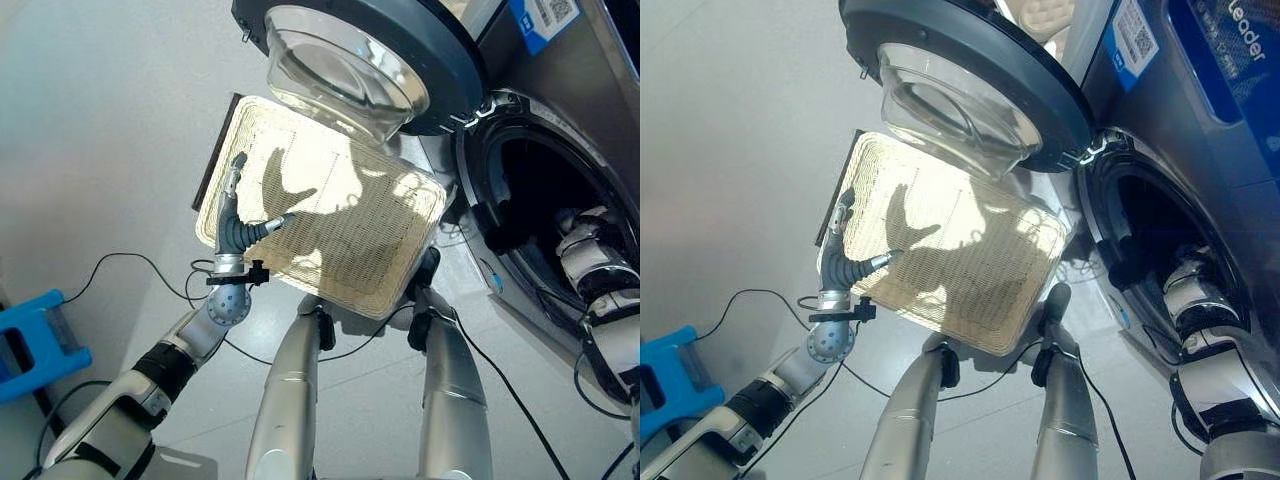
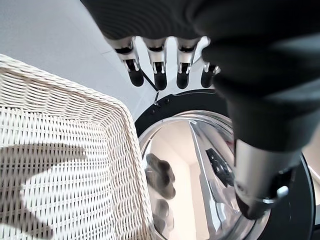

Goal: Put the clothes into the washing machine.

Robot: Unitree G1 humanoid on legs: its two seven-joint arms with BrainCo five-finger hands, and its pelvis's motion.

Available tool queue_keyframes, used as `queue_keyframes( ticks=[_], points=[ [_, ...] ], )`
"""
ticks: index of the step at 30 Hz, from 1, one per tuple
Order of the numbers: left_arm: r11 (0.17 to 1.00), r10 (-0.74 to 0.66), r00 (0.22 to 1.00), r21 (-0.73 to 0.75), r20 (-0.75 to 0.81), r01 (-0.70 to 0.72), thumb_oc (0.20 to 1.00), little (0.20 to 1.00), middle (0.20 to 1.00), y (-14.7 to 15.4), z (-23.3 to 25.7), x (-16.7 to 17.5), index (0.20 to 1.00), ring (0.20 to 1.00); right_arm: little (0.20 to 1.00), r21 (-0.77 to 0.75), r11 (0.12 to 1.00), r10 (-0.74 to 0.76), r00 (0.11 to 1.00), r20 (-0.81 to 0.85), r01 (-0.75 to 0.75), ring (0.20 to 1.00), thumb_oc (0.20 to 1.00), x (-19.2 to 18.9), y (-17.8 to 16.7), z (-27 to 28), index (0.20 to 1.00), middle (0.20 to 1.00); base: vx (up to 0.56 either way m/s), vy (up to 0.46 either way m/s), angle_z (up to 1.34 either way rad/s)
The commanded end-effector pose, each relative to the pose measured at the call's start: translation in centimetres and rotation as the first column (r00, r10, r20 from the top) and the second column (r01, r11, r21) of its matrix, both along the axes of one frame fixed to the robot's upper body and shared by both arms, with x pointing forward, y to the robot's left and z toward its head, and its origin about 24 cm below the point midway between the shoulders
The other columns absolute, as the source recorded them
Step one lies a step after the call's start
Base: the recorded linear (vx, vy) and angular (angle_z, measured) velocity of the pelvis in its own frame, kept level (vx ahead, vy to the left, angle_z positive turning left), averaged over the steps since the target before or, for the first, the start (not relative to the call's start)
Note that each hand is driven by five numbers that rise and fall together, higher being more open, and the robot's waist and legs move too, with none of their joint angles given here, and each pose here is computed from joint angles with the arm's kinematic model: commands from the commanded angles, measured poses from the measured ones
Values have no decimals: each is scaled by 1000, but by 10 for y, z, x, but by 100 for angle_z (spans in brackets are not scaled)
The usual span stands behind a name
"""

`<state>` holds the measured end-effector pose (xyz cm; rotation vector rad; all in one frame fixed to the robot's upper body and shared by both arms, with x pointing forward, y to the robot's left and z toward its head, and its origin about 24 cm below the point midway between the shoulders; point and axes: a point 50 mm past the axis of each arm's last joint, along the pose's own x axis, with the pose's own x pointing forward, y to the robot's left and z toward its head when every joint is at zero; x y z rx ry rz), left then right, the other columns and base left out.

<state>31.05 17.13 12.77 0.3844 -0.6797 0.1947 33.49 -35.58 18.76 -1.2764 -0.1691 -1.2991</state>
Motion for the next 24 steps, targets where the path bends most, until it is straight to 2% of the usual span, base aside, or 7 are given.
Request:
queue_keyframes(
  ticks=[1, 10, 18, 20, 22, 23, 24],
  points=[
    [999, -35, 995, -33, 94, 38, 1000, 1000, 1000, -10, 9, -5, 1000, 1000, 1000, -156, 985, -65, 996, 56, 73, 1000, 1000, -15, -17, 15, 1000, 1000, 0, 0, 0],
    [997, -47, 994, -50, 98, 52, 1000, 1000, 1000, -24, 7, -1, 1000, 1000, 1000, -272, 958, -46, 985, 165, 91, 1000, 1000, -9, 12, 3, 1000, 1000, -1, 17, 1],
    [998, -39, 995, -49, 94, 44, 1000, 1000, 1000, -26, 9, 4, 1000, 1000, 1000, -466, 884, 49, 998, 32, -28, 1000, 1000, 5, 38, 1, 1000, 1000, -4, 1, 2],
    [998, -44, 995, -45, 94, 48, 1000, 1000, 1000, -27, 7, 4, 1000, 1000, 1000, -540, 832, 120, 991, -52, -129, 1000, 1000, 12, 52, -5, 1000, 1000, 0, 0, 0],
    [998, -44, 995, -44, 94, 48, 1000, 1000, 1000, -27, 7, 4, 1000, 1000, 1000, -546, 827, 124, 991, -58, -135, 1000, 1000, 12, 53, -5, 1000, 1000, 0, 0, 0],
    [998, -42, 996, -33, 82, 45, 1000, 1000, 1000, -29, 5, 6, 1000, 1000, 1000, -591, 771, 196, 971, -136, -238, 1000, 1000, 19, 71, -12, 1000, 1000, 0, 0, 0],
    [998, -42, 996, -32, 80, 45, 1000, 1000, 1000, -29, 5, 6, 1000, 1000, 1000, -591, 769, 200, 970, -140, -244, 1000, 1000, 19, 72, -12, 1000, 1000, 0, 0, 0]
  ],
)
